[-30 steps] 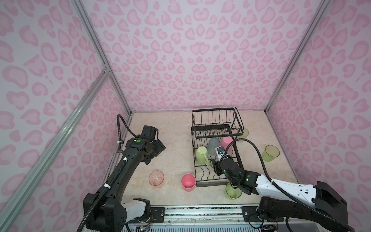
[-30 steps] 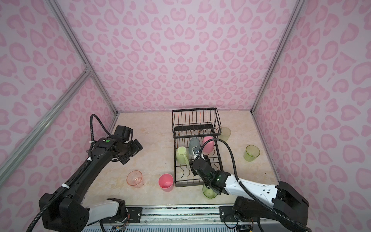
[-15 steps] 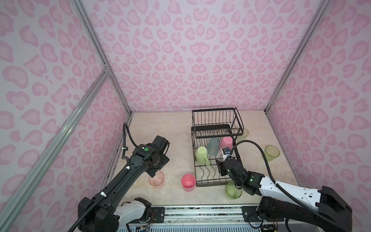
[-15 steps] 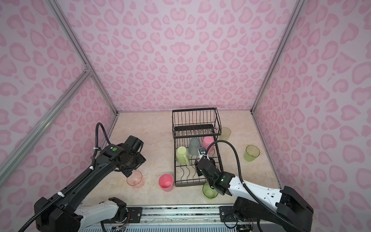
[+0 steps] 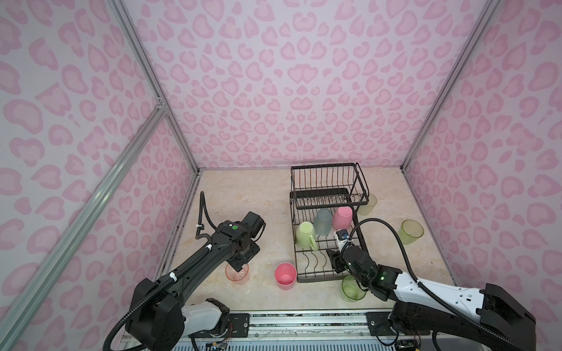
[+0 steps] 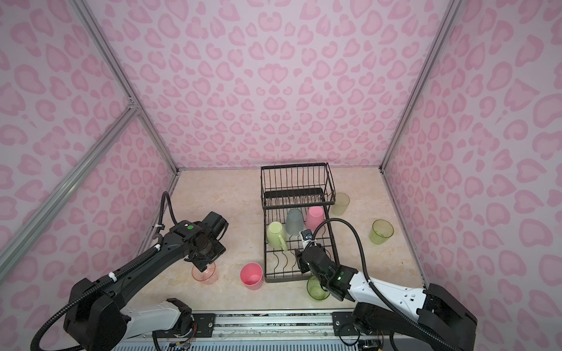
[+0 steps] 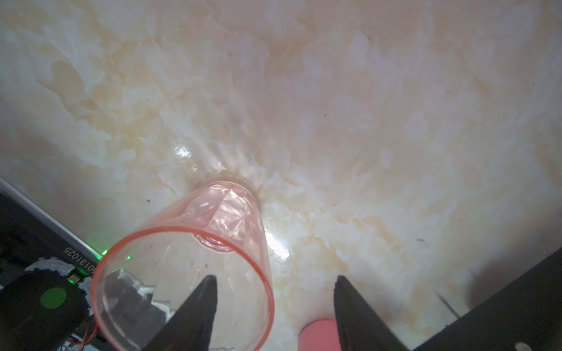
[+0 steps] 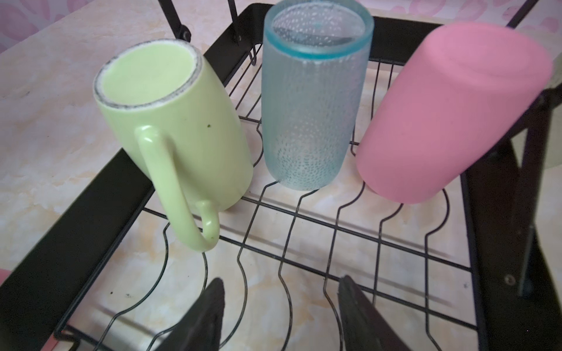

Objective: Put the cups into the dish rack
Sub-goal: 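Lower the left gripper over the clear pink cup while the right gripper withdraws, then close the left gripper on the clear pink cup's rim and lift it, then raise the clear pink cup with the left gripper while the right gripper reaches toward it, then close the right gripper on the clear pink cup beside the left gripper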

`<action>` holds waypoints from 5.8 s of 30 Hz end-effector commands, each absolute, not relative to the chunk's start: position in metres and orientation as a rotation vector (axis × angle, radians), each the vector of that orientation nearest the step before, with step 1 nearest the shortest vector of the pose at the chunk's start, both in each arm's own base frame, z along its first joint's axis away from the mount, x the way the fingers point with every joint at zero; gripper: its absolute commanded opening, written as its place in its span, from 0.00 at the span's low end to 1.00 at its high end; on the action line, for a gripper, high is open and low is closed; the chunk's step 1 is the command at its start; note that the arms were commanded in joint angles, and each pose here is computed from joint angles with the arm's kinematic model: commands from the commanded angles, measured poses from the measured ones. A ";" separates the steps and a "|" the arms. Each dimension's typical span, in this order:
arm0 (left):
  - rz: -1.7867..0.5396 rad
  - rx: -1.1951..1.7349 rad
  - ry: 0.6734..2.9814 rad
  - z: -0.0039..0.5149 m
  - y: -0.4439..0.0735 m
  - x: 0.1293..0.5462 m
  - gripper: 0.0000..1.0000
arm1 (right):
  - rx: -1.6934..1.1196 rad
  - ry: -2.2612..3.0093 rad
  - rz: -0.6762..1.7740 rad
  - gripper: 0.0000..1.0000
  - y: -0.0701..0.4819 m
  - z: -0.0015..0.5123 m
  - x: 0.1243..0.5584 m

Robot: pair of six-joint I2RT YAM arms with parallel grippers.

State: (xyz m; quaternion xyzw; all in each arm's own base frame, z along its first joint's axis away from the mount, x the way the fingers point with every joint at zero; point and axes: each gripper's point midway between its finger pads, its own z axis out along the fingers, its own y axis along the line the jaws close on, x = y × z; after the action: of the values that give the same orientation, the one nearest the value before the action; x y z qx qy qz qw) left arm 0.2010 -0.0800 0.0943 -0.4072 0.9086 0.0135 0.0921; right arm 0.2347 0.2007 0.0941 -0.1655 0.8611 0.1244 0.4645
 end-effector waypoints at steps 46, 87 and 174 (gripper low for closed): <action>0.103 -1.023 2.747 0.091 -0.079 0.209 0.04 | -0.420 1.997 0.353 0.60 0.202 0.114 0.235; -1.195 -0.216 2.015 0.383 -0.161 0.333 0.09 | -0.573 1.876 0.578 0.62 0.341 0.319 0.223; -1.625 -0.004 1.616 0.414 -0.180 0.370 0.21 | 0.582 1.874 1.532 0.56 0.411 0.382 0.427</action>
State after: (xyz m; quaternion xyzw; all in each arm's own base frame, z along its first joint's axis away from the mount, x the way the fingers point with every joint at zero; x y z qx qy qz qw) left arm 0.3725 -0.1795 0.4072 -0.0200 0.6479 -0.6502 0.3964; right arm 0.4273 0.4096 0.3845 0.2302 0.7108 0.5872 0.3116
